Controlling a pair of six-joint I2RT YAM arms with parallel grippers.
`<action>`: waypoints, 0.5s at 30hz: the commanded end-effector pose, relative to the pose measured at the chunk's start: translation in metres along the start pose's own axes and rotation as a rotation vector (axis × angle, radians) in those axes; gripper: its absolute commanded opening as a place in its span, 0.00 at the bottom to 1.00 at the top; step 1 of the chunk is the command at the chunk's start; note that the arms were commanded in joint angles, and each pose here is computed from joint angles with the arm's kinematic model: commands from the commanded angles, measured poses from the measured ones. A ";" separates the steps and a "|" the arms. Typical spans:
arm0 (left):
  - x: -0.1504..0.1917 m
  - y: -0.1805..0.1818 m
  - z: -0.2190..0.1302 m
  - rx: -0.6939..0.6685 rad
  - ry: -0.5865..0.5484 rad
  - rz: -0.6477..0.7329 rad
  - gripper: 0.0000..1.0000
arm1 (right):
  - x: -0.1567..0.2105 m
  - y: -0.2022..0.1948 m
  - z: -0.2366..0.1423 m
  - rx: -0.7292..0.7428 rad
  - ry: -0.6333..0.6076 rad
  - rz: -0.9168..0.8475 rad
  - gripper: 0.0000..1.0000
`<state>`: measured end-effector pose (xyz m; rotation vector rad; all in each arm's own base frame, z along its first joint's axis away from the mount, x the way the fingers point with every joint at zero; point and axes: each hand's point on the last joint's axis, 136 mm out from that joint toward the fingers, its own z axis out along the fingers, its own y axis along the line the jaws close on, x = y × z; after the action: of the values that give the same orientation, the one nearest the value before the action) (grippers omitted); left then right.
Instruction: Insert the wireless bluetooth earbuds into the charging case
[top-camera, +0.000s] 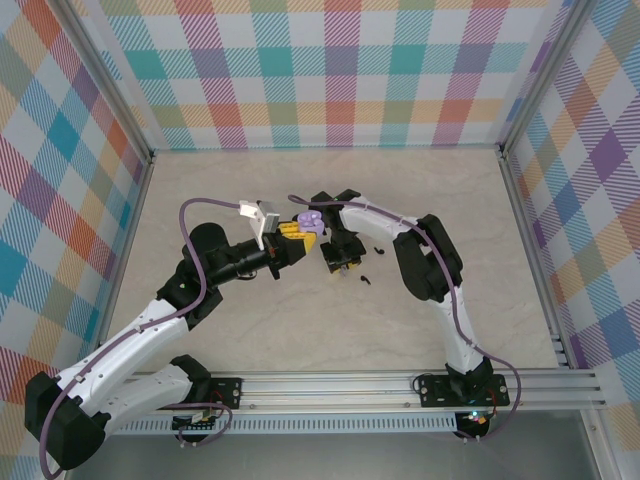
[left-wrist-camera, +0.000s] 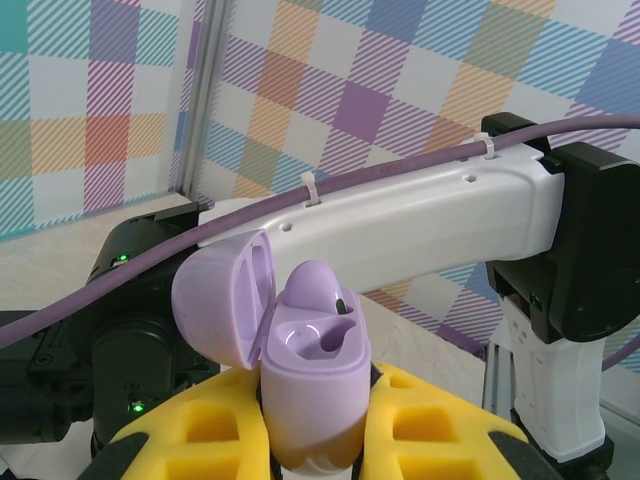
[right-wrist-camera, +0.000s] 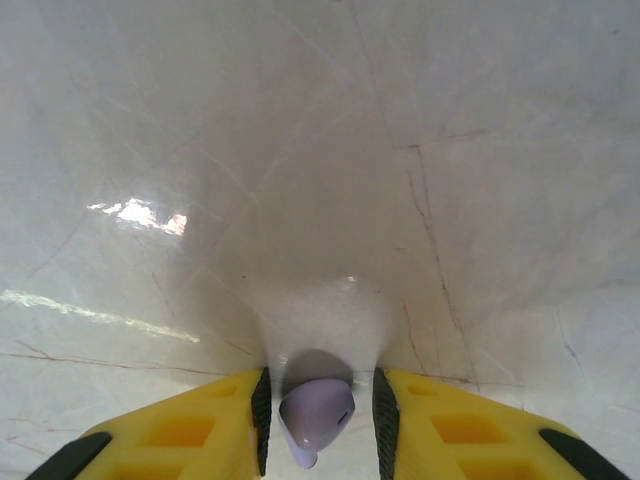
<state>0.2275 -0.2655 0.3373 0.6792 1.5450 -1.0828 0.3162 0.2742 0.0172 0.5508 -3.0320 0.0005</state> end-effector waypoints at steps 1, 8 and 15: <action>-0.012 -0.008 -0.001 0.021 -0.038 0.020 0.16 | 0.007 0.001 0.010 0.019 0.039 0.013 0.34; -0.011 -0.008 -0.001 0.019 -0.036 0.019 0.16 | 0.008 0.003 0.019 0.009 0.051 0.021 0.33; -0.011 -0.007 -0.001 0.016 -0.036 0.019 0.16 | 0.013 -0.001 0.023 0.022 0.064 0.035 0.30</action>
<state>0.2277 -0.2654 0.3373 0.6785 1.5451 -1.0822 0.3159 0.2742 0.0164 0.5177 -3.0374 0.0027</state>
